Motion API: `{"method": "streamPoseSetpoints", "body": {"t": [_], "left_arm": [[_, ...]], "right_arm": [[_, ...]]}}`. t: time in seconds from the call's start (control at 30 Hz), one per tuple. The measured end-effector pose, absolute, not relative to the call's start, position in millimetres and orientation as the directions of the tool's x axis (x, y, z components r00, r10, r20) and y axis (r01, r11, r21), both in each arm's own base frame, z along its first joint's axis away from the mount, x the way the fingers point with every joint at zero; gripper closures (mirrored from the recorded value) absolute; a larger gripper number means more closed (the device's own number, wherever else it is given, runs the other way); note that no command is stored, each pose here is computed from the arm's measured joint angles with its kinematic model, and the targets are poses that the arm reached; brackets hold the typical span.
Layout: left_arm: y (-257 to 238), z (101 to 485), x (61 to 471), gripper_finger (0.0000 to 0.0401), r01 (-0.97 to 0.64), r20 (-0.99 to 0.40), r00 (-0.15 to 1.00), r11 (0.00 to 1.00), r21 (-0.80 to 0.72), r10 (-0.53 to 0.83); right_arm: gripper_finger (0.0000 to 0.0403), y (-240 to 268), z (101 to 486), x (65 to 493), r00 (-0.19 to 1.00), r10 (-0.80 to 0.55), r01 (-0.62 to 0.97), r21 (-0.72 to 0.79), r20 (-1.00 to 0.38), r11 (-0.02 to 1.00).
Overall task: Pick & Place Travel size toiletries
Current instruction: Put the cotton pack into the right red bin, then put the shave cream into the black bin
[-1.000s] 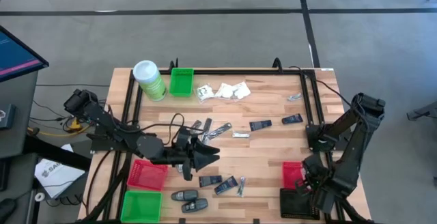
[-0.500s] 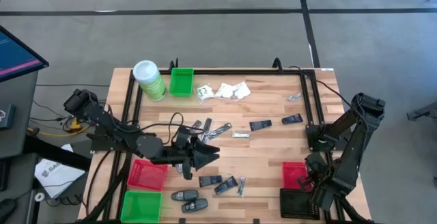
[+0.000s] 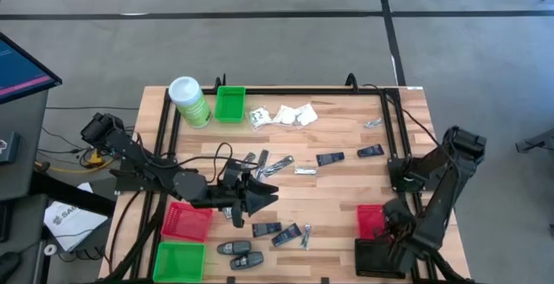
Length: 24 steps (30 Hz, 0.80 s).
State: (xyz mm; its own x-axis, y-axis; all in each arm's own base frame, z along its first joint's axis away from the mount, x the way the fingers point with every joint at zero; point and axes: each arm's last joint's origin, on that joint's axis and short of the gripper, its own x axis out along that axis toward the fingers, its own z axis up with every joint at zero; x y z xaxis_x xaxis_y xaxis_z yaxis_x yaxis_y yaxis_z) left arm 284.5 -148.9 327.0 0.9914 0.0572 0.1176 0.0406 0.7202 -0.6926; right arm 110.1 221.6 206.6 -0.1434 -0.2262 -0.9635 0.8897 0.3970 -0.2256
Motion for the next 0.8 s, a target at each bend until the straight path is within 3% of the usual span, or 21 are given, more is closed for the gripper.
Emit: {"method": "streamPoseSetpoints", "body": {"t": [0.33, 0.8], "left_arm": [[-148.4, 327.1, 284.4, 0.0242, 0.032, 0.117, 0.991, 0.718, -0.695, 0.069], [-147.8, 327.1, 284.7, 0.0242, 0.029, 0.117, 0.991, 0.720, -0.693, 0.072]], "right_arm": [[0.0395, 228.1, 204.8, 113.2, -0.161, -0.221, 0.890, -0.238, -0.962, 0.389], [0.0295, 222.3, 229.3, 107.8, -0.264, -0.283, 0.860, -0.358, -0.922, 0.364]]}}
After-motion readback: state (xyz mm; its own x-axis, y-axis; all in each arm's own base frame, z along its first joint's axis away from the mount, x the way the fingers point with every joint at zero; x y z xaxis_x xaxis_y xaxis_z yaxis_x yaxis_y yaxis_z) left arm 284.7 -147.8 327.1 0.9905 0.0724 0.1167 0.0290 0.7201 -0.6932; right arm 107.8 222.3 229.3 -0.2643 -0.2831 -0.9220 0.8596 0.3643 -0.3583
